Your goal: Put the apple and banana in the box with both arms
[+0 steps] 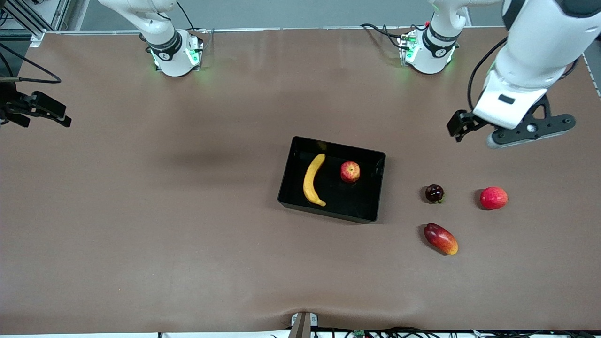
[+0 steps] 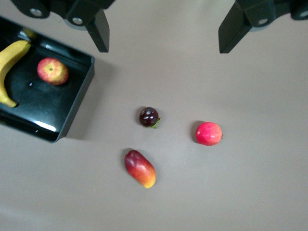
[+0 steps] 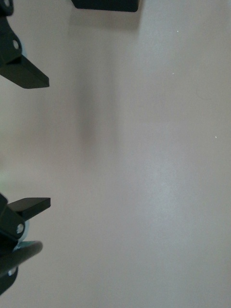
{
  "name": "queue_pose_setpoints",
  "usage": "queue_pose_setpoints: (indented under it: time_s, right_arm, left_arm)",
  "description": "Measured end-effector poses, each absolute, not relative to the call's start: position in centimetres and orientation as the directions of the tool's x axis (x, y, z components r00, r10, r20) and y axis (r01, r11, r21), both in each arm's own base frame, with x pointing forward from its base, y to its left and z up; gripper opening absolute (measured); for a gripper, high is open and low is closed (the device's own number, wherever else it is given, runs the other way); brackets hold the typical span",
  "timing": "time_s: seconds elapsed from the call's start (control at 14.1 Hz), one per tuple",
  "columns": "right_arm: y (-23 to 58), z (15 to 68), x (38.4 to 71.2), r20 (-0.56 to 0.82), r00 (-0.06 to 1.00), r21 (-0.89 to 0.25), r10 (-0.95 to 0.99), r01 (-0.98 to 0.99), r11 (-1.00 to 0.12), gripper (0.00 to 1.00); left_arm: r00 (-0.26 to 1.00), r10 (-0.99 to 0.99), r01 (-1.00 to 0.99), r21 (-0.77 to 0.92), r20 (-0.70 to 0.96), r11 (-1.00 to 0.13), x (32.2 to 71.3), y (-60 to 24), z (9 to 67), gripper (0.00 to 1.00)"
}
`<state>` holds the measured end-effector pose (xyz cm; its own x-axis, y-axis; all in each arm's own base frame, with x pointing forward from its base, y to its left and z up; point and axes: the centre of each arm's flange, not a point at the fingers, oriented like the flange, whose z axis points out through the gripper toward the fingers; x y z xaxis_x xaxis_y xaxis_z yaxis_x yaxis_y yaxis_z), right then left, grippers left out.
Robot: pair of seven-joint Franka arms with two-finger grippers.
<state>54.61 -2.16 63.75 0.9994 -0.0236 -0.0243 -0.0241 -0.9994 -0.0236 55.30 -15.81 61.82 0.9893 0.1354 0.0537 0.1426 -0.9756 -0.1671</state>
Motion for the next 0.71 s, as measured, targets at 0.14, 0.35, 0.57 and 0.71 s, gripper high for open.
queue_pose_setpoints:
  time_s: [0.14, 0.35, 0.57, 0.71]
  right_arm:
    - [-2.2, 63.7, 54.6, -0.024, 0.999, -0.024, -0.023, -0.024, -0.999, 1.00]
    - [-2.2, 63.7, 54.6, -0.024, 0.999, -0.024, -0.023, -0.024, -0.999, 1.00]
    - [-2.2, 63.7, 54.6, -0.024, 0.999, -0.024, -0.023, -0.024, -0.999, 1.00]
    - [-2.2, 63.7, 54.6, -0.024, 0.999, -0.024, -0.023, -0.024, -0.999, 1.00]
  left_arm:
    - [0.993, 0.115, 0.120, -0.148, 0.037, -0.982, 54.7, -13.0, 62.5, 1.00]
    - [0.996, 0.088, 0.090, -0.117, 0.022, -0.989, 53.7, -8.6, 63.5, 1.00]
    - [0.998, 0.065, 0.067, -0.113, 0.022, -0.991, 52.5, -6.9, 64.1, 1.00]
    - [1.000, 0.021, 0.022, -0.085, 0.010, -0.996, 52.0, -7.1, 64.2, 1.00]
